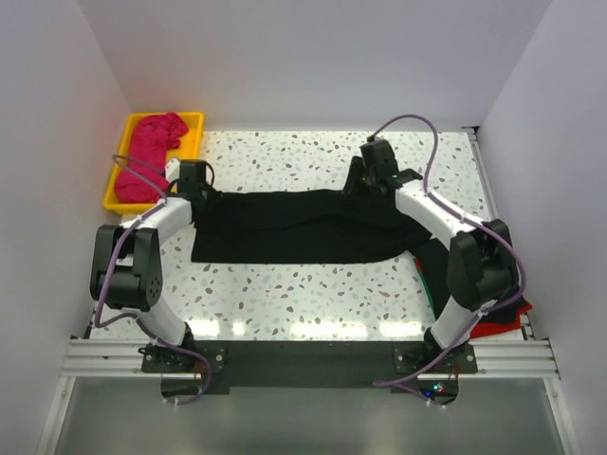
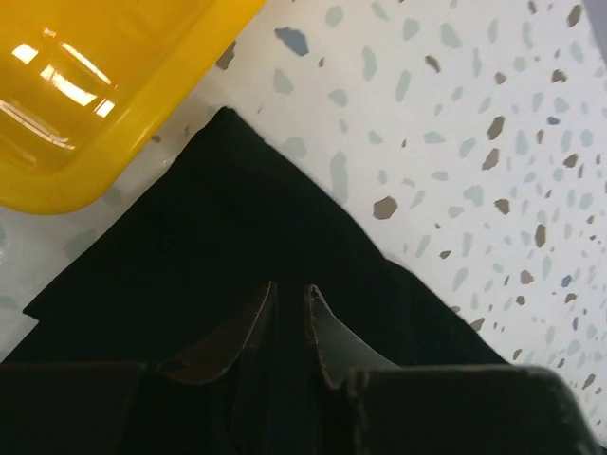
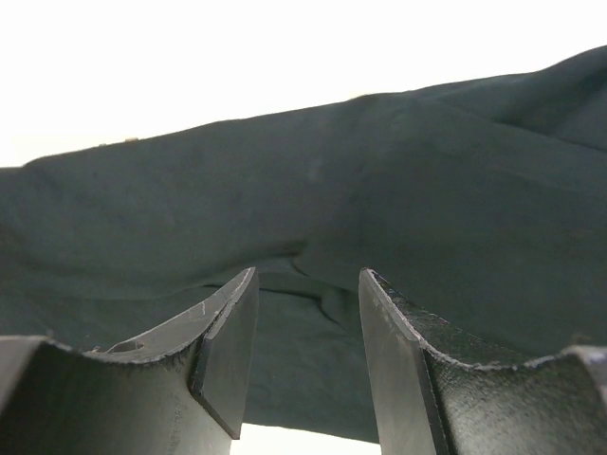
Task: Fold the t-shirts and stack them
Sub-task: Fold the tshirt
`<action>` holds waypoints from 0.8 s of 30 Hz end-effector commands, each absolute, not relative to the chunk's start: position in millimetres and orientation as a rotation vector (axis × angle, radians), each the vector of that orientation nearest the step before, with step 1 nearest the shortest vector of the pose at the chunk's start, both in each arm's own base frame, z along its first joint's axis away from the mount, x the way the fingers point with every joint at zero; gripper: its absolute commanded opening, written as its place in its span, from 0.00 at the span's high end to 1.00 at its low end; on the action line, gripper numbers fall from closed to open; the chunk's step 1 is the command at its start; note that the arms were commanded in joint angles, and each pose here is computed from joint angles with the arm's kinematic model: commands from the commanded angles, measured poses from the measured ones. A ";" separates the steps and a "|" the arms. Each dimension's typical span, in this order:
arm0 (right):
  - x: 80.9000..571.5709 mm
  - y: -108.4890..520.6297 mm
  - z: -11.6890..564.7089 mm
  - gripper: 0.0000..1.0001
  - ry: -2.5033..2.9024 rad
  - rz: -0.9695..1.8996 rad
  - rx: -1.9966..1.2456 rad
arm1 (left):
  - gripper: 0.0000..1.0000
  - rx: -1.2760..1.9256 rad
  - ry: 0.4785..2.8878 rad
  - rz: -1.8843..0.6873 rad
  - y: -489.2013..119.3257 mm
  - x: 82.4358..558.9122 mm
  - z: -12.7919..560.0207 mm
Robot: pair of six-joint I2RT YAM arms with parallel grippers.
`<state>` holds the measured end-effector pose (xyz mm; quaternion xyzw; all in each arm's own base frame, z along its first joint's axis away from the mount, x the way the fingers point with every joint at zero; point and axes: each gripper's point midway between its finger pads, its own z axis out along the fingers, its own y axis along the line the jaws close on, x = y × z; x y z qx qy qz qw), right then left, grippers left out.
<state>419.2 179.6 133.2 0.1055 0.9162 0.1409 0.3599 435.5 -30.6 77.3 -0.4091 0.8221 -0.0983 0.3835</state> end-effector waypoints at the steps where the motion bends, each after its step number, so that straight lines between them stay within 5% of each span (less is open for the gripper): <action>1: 427.0 187.6 126.3 0.50 2.378 0.292 0.236 | 0.78 -1.102 2.140 -0.247 -33.2 421.0 53.5; 11: 399.2 146.5 53.1 0.50 2.492 0.033 0.347 | 0.84 -1.184 2.310 -0.172 -35.9 368.6 -13.9; 24: 396.9 129.3 16.5 0.53 2.585 -0.002 0.374 | 0.83 -1.190 2.363 -0.112 -33.6 311.0 -27.0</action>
